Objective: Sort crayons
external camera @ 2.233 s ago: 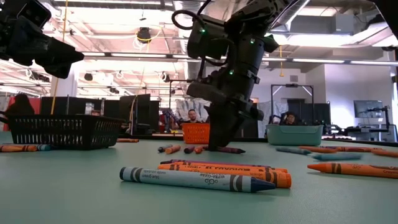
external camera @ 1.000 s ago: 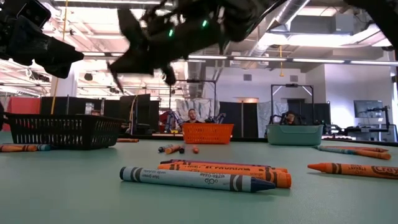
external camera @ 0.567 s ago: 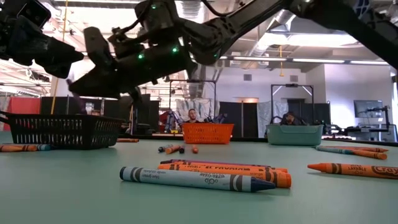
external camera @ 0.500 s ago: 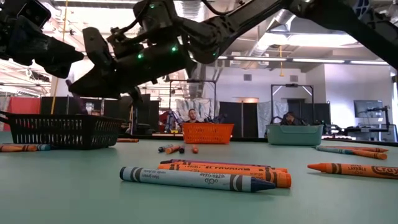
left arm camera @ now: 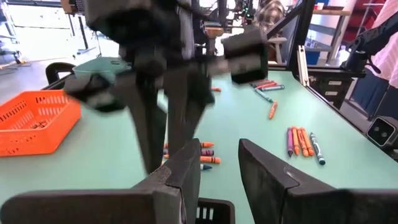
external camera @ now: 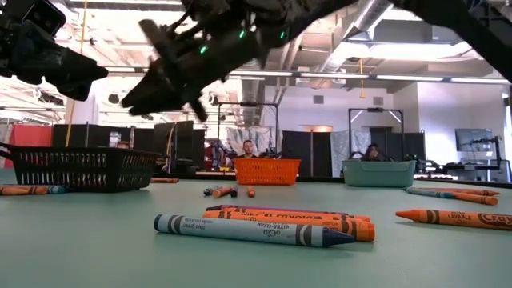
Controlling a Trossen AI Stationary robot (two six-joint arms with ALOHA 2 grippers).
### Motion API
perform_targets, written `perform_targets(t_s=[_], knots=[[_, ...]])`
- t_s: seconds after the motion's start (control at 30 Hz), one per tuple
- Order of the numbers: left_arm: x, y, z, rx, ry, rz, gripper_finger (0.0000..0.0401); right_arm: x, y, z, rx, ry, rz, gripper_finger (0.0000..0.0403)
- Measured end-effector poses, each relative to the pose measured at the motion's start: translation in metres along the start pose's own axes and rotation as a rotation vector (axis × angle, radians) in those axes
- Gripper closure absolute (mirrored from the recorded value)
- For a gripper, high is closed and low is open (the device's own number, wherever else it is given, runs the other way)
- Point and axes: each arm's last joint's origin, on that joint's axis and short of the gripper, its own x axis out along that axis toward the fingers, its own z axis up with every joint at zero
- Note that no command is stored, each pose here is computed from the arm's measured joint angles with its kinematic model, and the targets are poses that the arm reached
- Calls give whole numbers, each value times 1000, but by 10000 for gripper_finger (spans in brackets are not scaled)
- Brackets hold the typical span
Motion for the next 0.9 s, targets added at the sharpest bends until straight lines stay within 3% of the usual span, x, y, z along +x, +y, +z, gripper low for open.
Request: perform_targets(t_s=[0.23,0.43,0.6,0.77,0.9], knots=[[0,0,0,0,0,0,303,-69,17,13,-18,263,-69,327],[0,0,0,0,0,1,303,-142,32,6,-32,589,-143,327],[0,0,0,0,0,1,303,-185,46,-5,-114,746,-311,326],[0,0,0,0,0,0,303,-215,50,-42,-153,796,-343,326],[0,0,0,0,0,0,303,-244,40,-90,21,775,-414,326]])
